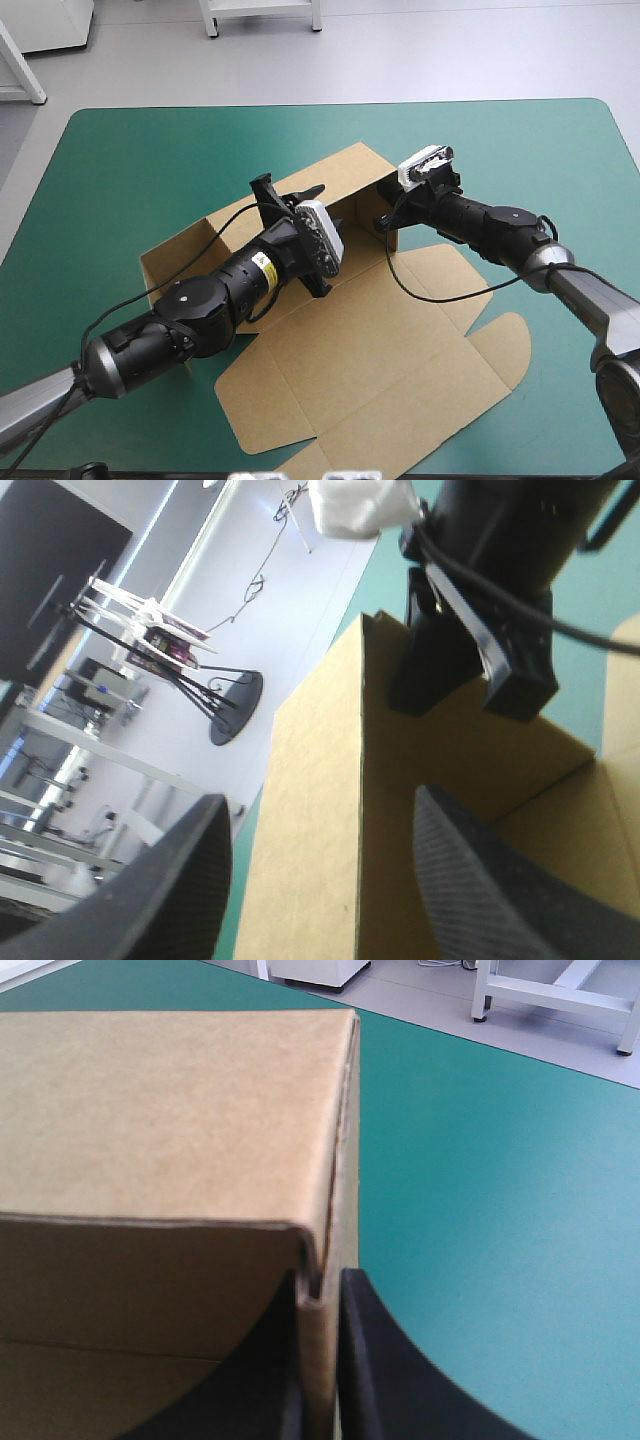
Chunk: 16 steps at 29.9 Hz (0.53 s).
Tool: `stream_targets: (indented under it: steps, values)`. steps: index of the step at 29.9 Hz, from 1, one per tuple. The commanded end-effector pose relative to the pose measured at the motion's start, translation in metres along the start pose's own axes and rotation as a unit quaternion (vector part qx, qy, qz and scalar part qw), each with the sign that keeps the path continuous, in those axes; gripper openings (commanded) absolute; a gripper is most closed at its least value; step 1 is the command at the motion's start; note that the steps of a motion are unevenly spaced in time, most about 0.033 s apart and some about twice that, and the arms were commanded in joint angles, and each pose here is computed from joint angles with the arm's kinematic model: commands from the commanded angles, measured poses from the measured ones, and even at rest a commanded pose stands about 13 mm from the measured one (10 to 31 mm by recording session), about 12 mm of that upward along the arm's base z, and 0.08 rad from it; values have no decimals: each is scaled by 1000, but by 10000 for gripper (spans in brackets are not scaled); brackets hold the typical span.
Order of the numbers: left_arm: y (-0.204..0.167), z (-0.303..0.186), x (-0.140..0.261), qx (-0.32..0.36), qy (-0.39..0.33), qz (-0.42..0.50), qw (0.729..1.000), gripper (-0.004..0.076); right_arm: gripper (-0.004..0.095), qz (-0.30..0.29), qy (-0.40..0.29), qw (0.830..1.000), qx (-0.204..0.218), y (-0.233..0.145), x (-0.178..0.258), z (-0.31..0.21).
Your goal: Fold the box
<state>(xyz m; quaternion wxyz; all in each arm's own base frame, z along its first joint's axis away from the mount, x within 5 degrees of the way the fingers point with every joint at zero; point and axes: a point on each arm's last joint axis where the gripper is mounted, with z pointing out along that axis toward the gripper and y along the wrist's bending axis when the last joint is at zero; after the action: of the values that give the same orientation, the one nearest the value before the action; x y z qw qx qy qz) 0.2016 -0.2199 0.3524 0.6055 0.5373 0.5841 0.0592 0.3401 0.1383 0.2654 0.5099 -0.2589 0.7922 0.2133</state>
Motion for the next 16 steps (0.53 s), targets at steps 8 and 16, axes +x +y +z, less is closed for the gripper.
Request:
stream_targets:
  steps: [8, 16]
  values:
    - [98, -37, -15, -154, 54, -211, 964, 400, -17, 26, -19, 999, 6, 3, -15, -8]
    - [168, -63, 61, -274, 172, -326, 888, 398, -17, 28, 2, 999, 29, -2, -33, -11]
